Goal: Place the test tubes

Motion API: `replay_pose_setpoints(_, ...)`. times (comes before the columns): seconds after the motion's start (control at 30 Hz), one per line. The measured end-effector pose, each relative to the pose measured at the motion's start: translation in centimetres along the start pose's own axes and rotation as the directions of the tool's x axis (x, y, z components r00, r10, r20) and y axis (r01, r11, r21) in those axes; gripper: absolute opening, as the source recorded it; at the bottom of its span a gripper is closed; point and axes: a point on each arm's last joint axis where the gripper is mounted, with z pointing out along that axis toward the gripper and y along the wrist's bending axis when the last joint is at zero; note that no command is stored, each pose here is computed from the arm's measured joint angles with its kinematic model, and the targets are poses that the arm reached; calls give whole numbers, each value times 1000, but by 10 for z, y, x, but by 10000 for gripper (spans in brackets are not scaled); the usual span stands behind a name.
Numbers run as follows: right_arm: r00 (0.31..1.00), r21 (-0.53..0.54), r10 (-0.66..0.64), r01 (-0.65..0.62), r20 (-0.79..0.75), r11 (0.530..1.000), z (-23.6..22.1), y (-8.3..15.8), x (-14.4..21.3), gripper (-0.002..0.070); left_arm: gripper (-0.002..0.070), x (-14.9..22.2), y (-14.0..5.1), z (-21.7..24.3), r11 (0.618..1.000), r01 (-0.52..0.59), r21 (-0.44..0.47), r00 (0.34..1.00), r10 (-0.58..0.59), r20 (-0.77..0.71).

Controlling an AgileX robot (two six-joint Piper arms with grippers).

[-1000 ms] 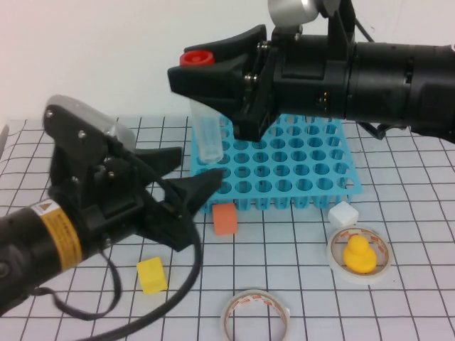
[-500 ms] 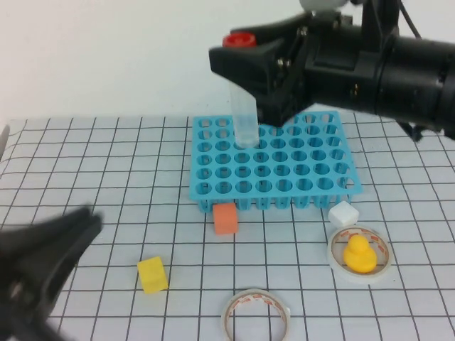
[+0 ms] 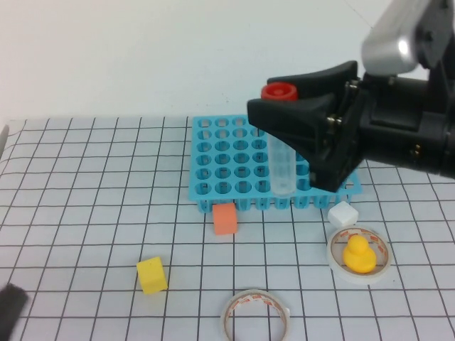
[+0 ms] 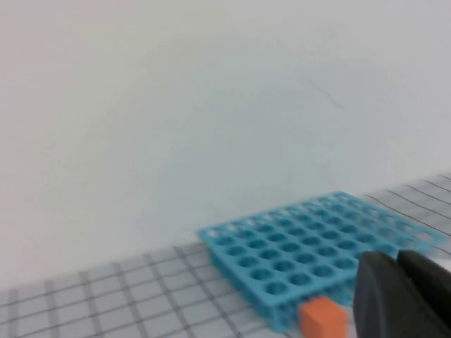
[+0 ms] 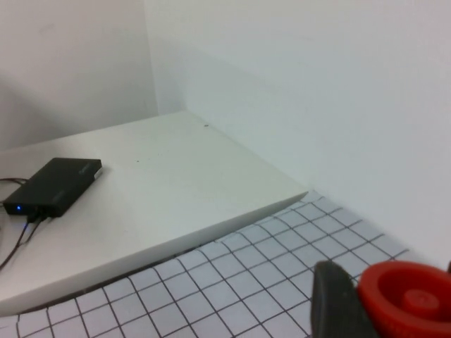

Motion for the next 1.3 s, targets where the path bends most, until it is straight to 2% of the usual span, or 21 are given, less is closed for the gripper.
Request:
replay_pose_setpoints(0.13,1000,0,0,0,0,1000,-4,2,1,280,0,-3,8,-2,996,2,-89,1000,0,29)
replay_pose_setpoints(0.27,1000,14,0,0,-2,1000,-4,1,1,280,0,-3,9,-2,995,5,-101,1000,-1,31)
replay_pose_setpoints(0.6,999,107,8,-4,-35,994,0,-10,8,280,0,-2,6,-1,998,5,-61,1000,-4,21)
replay_pose_setpoints(0.87,994,108,-38,50,-107,993,5,-13,19,280,0,0,-1,-1,1000,7,7,1000,-7,7)
replay_pose_setpoints(0.97,980,147,55,-27,-189,989,4,-16,29,280,0,0,-4,-1,999,6,42,1000,-6,0)
replay_pose_setpoints(1.07,949,300,210,-135,-234,944,5,-26,39,280,0,1,-6,-1,998,5,70,1000,-4,-6)
replay_pose_setpoints(1.1,947,344,224,-136,-232,929,6,-29,42,280,0,1,-7,-1,997,5,81,1000,-4,-9)
replay_pose_setpoints(1.2,942,450,323,-252,-87,857,17,-41,44,280,0,2,-10,-2,994,5,108,1000,-3,-14)
replay_pose_setpoints(1.3,957,404,288,-274,26,873,40,-48,51,280,0,2,-13,-2,990,4,138,1000,-1,-21)
